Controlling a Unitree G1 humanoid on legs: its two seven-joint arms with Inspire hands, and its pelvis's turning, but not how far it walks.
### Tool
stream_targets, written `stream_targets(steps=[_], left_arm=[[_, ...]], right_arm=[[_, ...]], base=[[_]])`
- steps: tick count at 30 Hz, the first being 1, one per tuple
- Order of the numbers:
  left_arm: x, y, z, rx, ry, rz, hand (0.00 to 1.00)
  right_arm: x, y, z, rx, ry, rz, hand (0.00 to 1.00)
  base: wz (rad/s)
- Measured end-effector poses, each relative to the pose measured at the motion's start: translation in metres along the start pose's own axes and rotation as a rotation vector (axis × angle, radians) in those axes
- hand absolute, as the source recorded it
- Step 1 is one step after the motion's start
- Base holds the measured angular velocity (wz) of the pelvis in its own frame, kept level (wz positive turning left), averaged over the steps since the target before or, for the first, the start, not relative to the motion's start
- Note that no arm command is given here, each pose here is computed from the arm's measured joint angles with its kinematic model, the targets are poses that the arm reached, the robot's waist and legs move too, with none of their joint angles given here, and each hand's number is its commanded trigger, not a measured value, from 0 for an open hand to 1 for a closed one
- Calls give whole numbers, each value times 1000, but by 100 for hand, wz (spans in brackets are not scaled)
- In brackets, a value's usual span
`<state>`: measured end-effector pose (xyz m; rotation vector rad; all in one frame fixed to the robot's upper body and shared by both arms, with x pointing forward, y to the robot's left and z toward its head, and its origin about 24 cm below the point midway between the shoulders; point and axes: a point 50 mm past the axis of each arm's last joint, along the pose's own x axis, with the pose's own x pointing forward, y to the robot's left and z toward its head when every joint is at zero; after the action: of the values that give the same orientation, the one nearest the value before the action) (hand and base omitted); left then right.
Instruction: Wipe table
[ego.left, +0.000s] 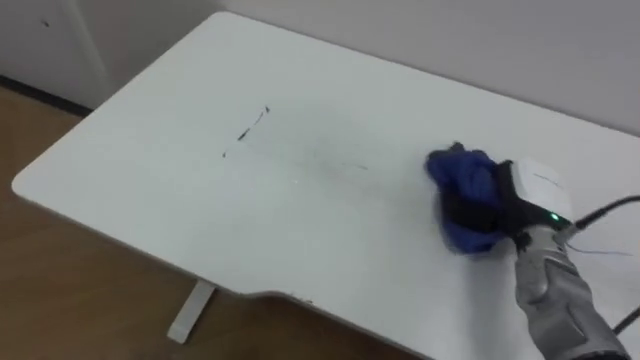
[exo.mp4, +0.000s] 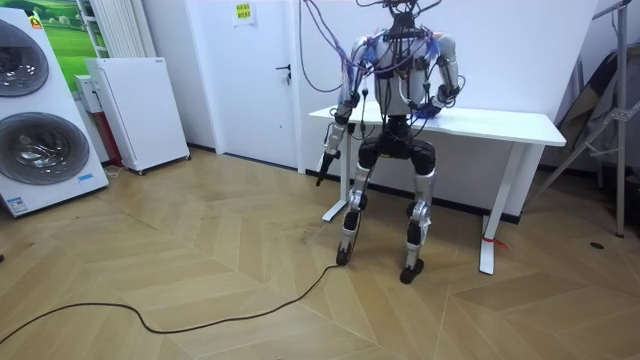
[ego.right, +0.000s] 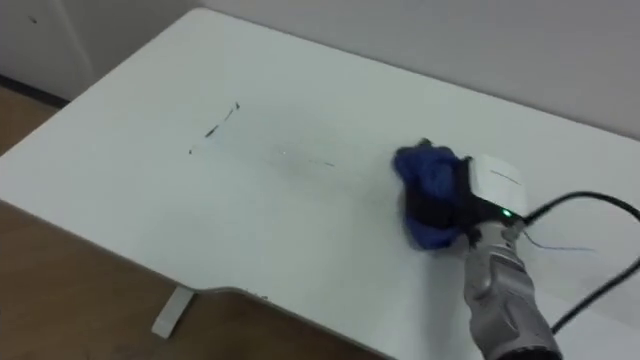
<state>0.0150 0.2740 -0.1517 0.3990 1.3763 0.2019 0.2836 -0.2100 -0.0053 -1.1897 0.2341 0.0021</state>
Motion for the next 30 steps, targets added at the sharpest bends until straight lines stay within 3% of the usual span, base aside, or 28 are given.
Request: stream_targets(steps=[4, 6, 8, 10, 13, 16, 17, 21, 23, 25, 28, 30], left_arm=[[-5, -1, -25, -4, 73, -5, 0], [-8, 5, -39, -35, 120, 13, 0], [-9, 12, -44, -67, 132, 38, 0], [-11, 20, -51, -91, 145, 78, 0], [-11, 29, -49, -84, 119, 115, 0], [-10, 29, -45, -73, 94, 124, 0], [-10, 28, -43, -67, 89, 121, 0], [-6, 18, -26, -21, 51, 84, 0], [-5, 14, -18, -21, 37, 72, 0], [-3, 12, -9, -12, 17, 55, 0], [-2, 9, 2, -8, -16, 44, 0], [-5, 8, -12, -7, 20, 31, 0]], right_arm=[[-4, 7, -7, 13, 13, 1, 100], [-20, 18, -23, 30, 39, -30, 100], [-41, 28, -49, 75, 111, -74, 100], [-84, 35, -98, 130, 293, -160, 100], [-131, 33, -154, 170, 541, -230, 100], [-145, 22, -182, 127, 662, -237, 100], [-144, 21, -183, 122, 666, -237, 100], [-102, 13, -157, 100, 615, -211, 100], [-72, 9, -120, 75, 468, -165, 100], [-30, 6, -44, 39, 166, -106, 100], [2, -20, 19, 27, -74, -137, 100], [11, -32, 30, 27, -109, -171, 100]], base=[[-15], [24], [53], [52], [0], [-27], [-60], [-63], [-71], [-34], [38], [57]])
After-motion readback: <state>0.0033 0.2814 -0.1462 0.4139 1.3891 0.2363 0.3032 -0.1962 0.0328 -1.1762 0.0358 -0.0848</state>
